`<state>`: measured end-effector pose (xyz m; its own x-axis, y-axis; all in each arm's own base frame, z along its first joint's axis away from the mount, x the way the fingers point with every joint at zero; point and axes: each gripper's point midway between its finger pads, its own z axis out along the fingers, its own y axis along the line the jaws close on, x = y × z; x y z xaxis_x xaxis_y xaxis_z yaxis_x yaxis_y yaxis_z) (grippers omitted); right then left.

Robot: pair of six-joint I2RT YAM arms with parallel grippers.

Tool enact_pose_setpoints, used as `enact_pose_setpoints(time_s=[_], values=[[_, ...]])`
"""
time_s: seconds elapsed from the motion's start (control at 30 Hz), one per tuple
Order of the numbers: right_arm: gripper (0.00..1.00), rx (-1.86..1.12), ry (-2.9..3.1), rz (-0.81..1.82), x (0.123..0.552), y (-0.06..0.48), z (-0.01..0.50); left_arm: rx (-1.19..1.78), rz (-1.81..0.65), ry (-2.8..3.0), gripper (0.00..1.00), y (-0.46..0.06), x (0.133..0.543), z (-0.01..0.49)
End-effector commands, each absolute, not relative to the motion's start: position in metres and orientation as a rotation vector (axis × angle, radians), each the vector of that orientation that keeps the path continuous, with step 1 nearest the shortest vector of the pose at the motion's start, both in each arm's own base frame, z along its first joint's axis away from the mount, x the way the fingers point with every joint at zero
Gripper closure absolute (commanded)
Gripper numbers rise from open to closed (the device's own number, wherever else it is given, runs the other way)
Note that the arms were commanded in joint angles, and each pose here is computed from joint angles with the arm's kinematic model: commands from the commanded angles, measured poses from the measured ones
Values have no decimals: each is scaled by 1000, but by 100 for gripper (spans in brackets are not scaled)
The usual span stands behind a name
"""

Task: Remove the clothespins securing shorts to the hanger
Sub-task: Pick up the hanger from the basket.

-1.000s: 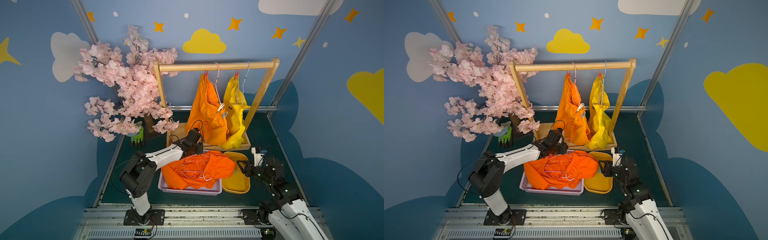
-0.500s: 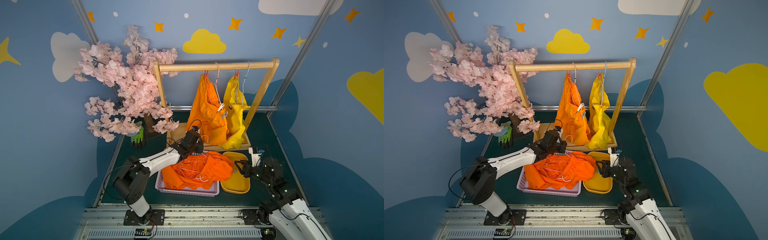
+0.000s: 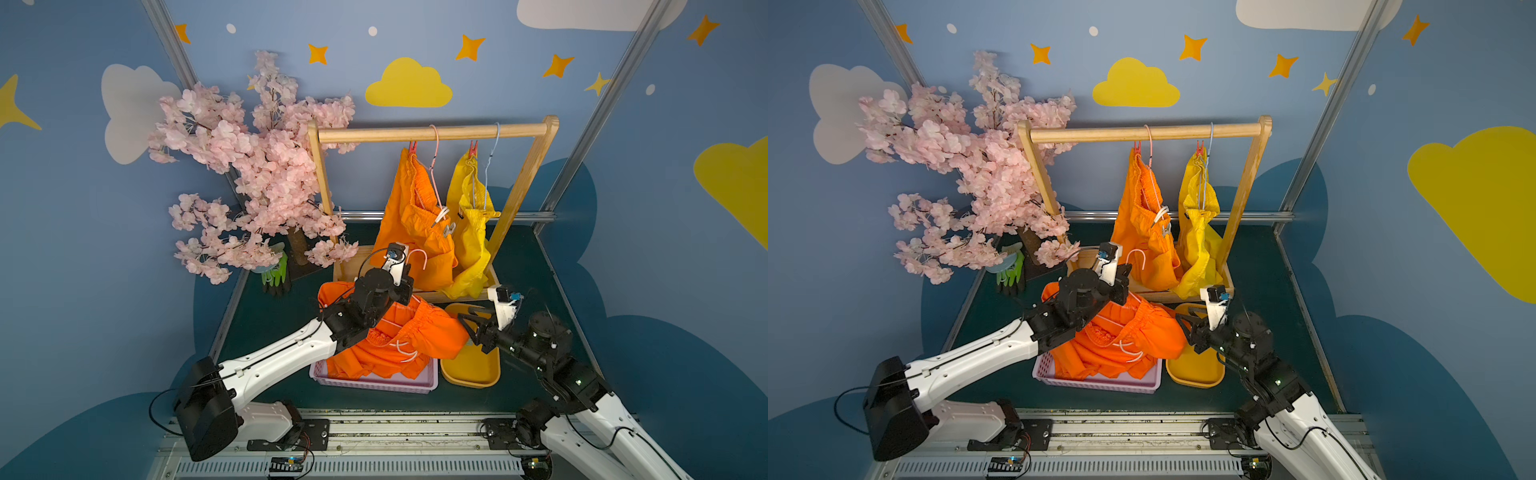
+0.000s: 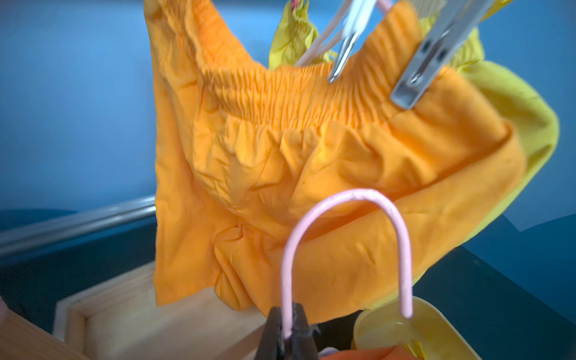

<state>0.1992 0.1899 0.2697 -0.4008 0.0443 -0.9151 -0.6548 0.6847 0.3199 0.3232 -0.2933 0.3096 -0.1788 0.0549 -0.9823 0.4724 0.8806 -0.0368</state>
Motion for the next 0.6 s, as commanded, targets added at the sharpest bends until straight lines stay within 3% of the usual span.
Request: enact_pose_setpoints(time_s=[0.0, 0.27, 0.57], values=[[54, -541, 1674, 839, 197, 203, 323, 416, -233, 1557, 97, -282, 317, 351], [53, -714, 1585, 849, 191, 258, 360, 376, -251, 1470, 97, -267, 299, 391], [50, -736, 1663, 722, 206, 297, 345, 266, -322, 1425, 97, -239, 283, 414]])
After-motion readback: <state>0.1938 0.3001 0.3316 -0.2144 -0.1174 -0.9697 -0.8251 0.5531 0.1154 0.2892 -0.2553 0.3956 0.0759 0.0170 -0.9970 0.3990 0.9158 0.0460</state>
